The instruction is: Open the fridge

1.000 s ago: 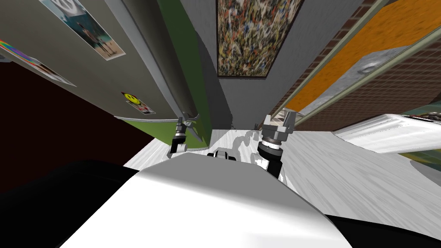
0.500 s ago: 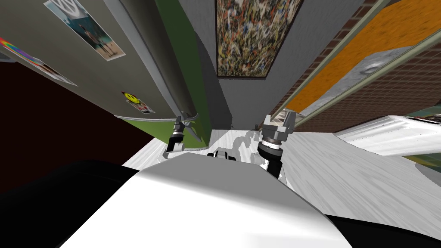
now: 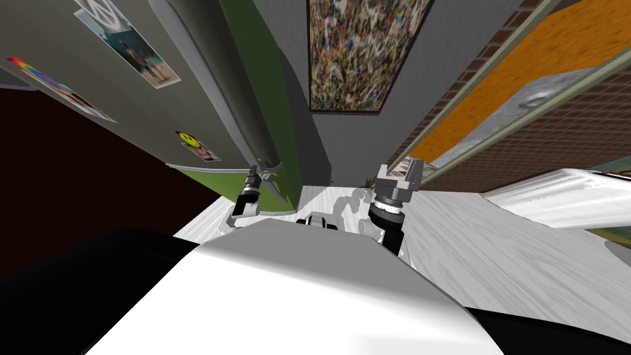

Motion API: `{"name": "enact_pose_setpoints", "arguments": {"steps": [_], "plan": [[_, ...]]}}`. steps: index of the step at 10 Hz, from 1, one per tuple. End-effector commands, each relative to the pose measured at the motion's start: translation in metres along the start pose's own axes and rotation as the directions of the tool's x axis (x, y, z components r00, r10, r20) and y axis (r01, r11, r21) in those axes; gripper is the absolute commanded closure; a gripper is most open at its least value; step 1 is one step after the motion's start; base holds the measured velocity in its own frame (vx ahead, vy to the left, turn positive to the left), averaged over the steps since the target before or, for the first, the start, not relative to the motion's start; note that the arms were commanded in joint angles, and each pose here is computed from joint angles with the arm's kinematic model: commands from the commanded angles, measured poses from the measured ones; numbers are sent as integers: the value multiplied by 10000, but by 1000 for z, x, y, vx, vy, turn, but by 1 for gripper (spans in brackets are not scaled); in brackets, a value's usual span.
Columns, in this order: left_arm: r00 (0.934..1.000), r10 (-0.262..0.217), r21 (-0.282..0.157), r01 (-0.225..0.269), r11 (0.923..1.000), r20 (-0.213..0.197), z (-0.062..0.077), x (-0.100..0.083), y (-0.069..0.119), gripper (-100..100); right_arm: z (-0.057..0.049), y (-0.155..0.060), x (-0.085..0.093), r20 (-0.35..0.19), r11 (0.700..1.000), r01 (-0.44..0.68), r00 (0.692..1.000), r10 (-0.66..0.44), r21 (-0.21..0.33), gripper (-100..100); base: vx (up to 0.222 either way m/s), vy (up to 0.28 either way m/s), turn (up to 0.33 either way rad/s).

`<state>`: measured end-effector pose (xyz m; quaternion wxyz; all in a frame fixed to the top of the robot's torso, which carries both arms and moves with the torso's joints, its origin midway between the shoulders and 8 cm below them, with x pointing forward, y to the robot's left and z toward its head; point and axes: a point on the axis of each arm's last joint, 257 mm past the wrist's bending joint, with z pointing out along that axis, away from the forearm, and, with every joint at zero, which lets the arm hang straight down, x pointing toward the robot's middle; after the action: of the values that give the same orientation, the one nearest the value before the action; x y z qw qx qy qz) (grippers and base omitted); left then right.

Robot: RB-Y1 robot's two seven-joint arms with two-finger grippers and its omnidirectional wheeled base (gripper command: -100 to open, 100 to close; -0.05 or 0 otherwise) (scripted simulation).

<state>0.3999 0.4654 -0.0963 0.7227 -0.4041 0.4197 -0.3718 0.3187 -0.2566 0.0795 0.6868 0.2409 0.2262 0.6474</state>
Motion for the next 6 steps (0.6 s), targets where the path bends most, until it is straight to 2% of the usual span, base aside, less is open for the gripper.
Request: {"name": "enact_pose_setpoints", "arguments": {"steps": [1, 6], "plan": [[9997, 230, -330, -230, 9992, -8, 6, -9, -1, -100, 0, 0, 0, 0, 10000, 0, 10000, 0, 0, 0, 17, -47, 30], [9967, 806, -991, -811, 9918, -90, 13, -29, -3, -100, 0, 0, 0, 0, 10000, 1, 10000, -1, 0, 0, 15, -58, 28]]}}
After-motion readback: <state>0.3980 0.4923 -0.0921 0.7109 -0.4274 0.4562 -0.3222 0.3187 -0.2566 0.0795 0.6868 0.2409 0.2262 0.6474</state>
